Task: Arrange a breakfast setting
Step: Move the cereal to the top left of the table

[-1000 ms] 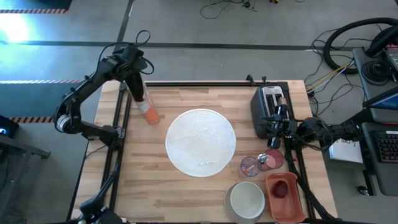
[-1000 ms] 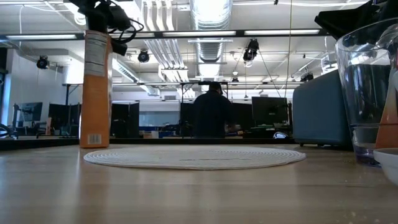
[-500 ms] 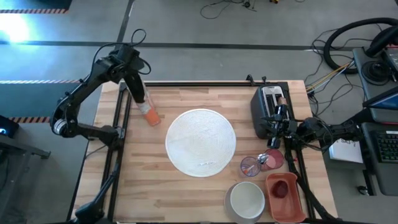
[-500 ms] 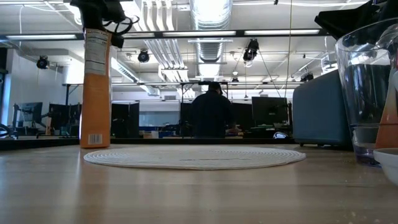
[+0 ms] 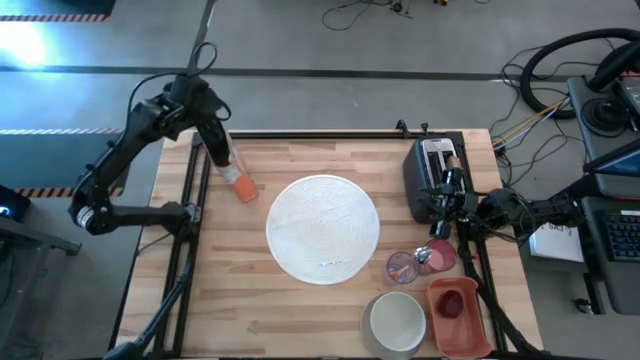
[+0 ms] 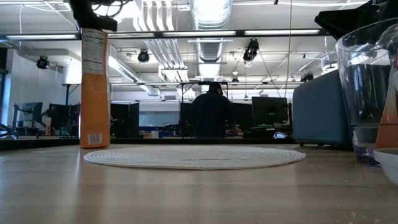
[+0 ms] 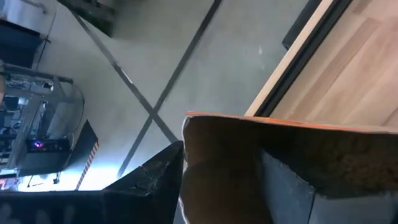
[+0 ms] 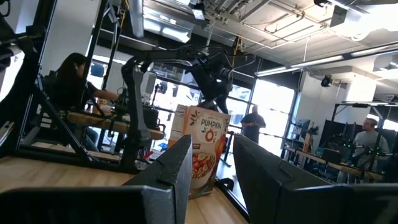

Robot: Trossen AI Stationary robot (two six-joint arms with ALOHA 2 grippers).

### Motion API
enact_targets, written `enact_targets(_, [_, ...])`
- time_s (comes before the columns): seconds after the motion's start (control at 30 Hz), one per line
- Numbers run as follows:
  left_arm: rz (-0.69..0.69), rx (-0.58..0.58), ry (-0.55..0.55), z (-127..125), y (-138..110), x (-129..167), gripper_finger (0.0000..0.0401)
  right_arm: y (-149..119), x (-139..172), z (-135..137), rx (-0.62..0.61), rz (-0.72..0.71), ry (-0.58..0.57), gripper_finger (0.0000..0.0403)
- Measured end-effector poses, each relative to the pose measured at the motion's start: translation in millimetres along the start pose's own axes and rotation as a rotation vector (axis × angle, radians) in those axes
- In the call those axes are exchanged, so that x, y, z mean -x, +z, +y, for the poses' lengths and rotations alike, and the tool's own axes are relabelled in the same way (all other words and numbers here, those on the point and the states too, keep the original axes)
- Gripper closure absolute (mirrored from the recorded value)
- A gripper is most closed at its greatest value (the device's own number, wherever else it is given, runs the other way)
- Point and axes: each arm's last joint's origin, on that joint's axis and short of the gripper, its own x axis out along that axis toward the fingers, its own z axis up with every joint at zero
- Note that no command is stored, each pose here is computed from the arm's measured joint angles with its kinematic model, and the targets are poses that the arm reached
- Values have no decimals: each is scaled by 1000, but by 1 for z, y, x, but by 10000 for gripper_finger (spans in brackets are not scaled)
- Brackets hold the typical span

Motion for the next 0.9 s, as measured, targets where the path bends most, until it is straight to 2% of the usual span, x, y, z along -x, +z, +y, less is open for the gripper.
enact_targets(0.43, [-94, 103, 34, 2, -3, 19, 223, 0, 0, 0, 0, 0, 0, 296])
enact_targets(0.6, [-128, 188, 32, 2, -6, 28, 223, 0, 0, 0, 0, 0, 0, 296])
enact_targets(0.9, [-283, 418, -118, -3, -17, 57, 223, 0, 0, 0, 0, 0, 0, 296])
